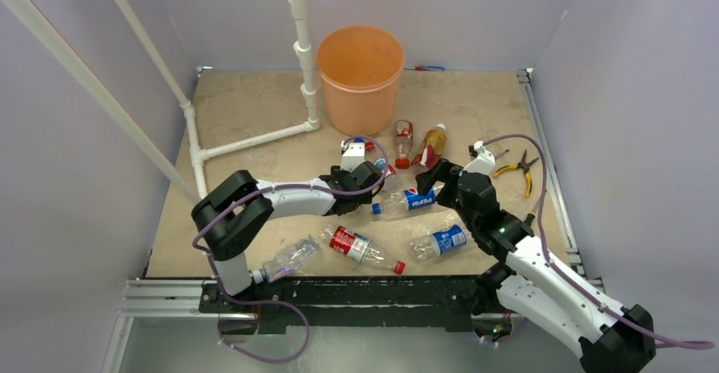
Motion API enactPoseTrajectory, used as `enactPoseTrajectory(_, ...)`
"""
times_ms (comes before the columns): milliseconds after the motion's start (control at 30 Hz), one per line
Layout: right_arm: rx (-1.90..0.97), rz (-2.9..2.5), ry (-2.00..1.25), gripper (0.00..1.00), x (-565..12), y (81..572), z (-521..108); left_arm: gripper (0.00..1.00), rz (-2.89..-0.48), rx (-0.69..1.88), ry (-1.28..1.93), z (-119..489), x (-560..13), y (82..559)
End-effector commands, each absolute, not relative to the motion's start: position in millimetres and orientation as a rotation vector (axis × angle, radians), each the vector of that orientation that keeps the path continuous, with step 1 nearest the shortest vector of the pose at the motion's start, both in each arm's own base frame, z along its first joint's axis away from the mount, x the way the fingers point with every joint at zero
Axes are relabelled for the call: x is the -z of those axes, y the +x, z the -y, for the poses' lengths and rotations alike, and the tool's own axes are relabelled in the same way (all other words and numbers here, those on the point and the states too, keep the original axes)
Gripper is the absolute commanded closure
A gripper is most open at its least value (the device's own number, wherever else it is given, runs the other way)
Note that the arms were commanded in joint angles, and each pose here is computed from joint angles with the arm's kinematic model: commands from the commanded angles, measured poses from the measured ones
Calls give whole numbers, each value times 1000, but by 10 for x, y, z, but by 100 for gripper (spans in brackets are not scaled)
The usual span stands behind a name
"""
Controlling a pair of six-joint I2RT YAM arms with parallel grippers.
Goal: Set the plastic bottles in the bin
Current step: Pick up the plastic bottle at the center of the board.
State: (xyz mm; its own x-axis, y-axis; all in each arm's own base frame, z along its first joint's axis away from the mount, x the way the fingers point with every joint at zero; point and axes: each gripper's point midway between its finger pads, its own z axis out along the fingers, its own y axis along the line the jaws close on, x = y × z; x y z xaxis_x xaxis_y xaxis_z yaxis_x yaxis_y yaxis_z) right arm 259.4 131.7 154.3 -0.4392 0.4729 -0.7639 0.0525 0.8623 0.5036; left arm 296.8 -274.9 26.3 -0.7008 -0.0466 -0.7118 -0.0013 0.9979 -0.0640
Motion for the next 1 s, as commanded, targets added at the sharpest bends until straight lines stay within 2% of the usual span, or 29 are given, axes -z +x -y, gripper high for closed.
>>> enactPoseTrajectory(0, -542, -1946, 355, 1, -1692, 2610, -1364, 50, -2311, 137, -40, 2814, -458, 3024)
enactPoseTrajectory(167, -583, -1915, 316, 1, -1841, 2603, -1418, 64, -2262, 179, -39, 2760, -715, 3004)
enactPoseTrajectory(300, -643, -1868, 271, 1, -2084, 2599, -1496, 69, -2192, 208, -44, 2647, -1101, 2973)
enactPoseTrajectory(500, -773, -1788, 158, 1, -2544, 2582, -1715, 67, -2007, 388, 0, 2456, -1766, 2797)
enactPoseTrajectory(633, -970, -1687, 12, 1, -2966, 2450, -2009, 63, -1794, 657, 156, 2558, -2119, 2542)
enactPoseTrajectory(967, -1234, -1522, -241, 1, -3605, 2141, -2386, 68, -1438, 1007, 350, 2603, -2578, 1936)
